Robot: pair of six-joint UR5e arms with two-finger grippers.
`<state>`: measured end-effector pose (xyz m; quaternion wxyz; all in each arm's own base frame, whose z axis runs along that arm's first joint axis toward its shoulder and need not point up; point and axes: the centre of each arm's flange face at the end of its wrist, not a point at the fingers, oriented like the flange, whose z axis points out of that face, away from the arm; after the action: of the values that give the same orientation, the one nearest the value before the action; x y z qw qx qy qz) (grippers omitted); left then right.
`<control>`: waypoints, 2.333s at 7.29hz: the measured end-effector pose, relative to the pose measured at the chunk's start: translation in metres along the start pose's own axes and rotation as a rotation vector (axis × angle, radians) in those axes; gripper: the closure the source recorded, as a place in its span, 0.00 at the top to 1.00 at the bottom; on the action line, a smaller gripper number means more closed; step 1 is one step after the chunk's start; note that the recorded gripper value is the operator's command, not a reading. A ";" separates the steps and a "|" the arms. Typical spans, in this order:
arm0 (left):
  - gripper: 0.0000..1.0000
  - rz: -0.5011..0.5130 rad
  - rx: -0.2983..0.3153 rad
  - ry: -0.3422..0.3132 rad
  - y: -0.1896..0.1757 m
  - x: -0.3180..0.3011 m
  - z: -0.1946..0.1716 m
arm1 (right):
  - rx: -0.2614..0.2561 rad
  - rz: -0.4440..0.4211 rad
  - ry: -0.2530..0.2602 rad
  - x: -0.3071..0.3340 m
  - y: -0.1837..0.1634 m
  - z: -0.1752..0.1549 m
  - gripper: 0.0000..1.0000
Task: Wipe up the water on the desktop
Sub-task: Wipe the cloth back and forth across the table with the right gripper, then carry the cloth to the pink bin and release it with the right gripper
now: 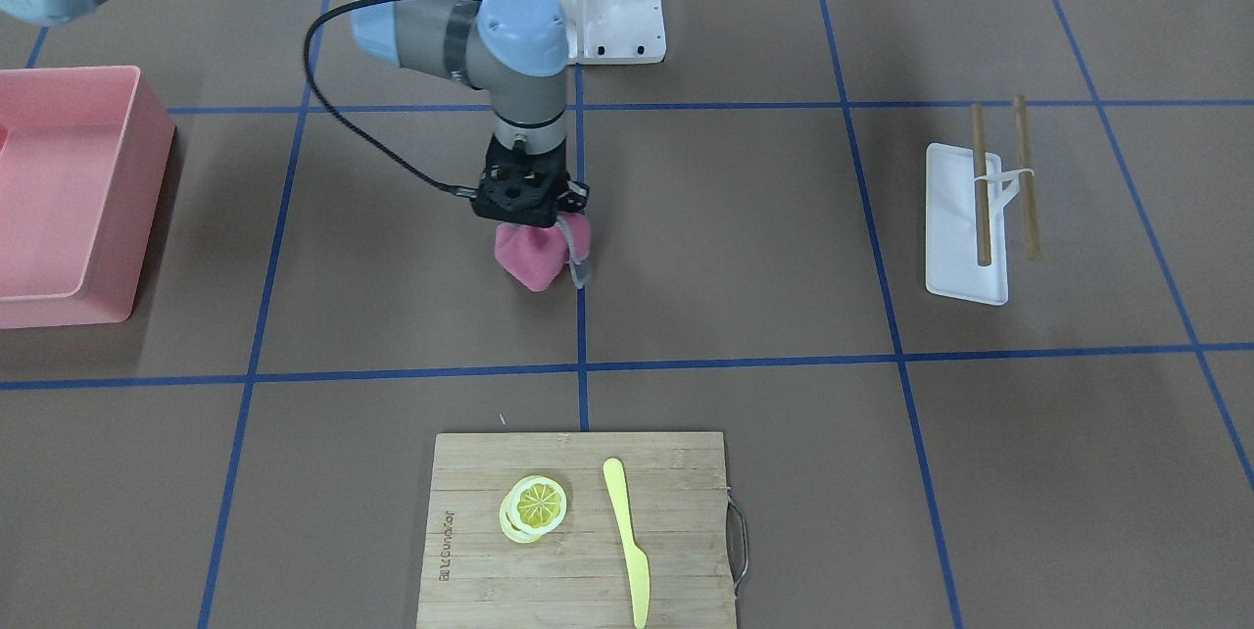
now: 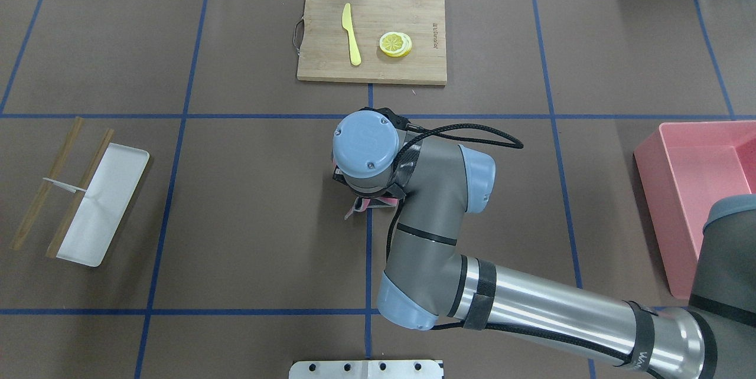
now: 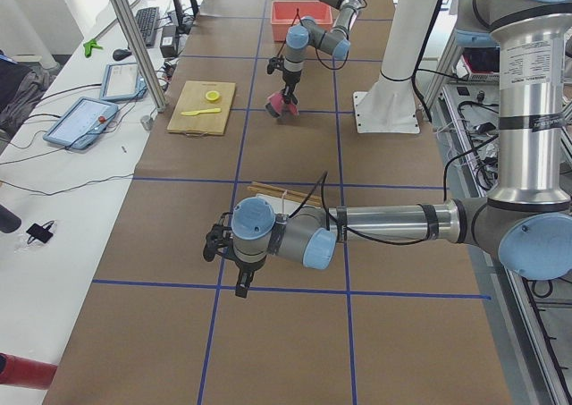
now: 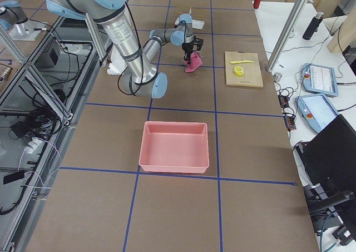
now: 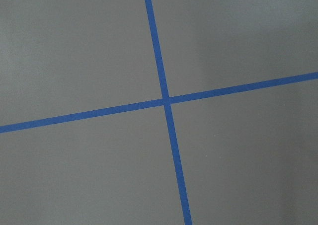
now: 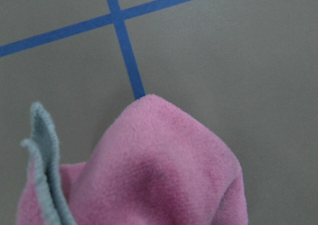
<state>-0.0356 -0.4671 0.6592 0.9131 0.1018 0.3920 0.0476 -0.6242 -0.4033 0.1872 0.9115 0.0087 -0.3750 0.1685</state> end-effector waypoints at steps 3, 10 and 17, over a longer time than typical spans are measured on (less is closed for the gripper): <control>0.99 -0.004 0.000 0.004 0.006 -0.002 -0.001 | -0.022 -0.206 0.084 0.153 -0.023 0.002 0.00; 0.99 -0.016 -0.007 -0.003 0.017 -0.005 0.000 | -0.054 -0.263 0.164 0.202 -0.035 0.000 0.00; 0.99 -0.043 -0.015 0.001 0.033 -0.006 -0.002 | -0.046 -0.133 -0.095 0.158 -0.083 -0.191 0.00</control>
<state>-0.0419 -0.4352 0.6694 0.9145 0.0868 0.3939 0.0310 -0.3638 -0.4065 0.1679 0.9019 0.0207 -0.4201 0.0985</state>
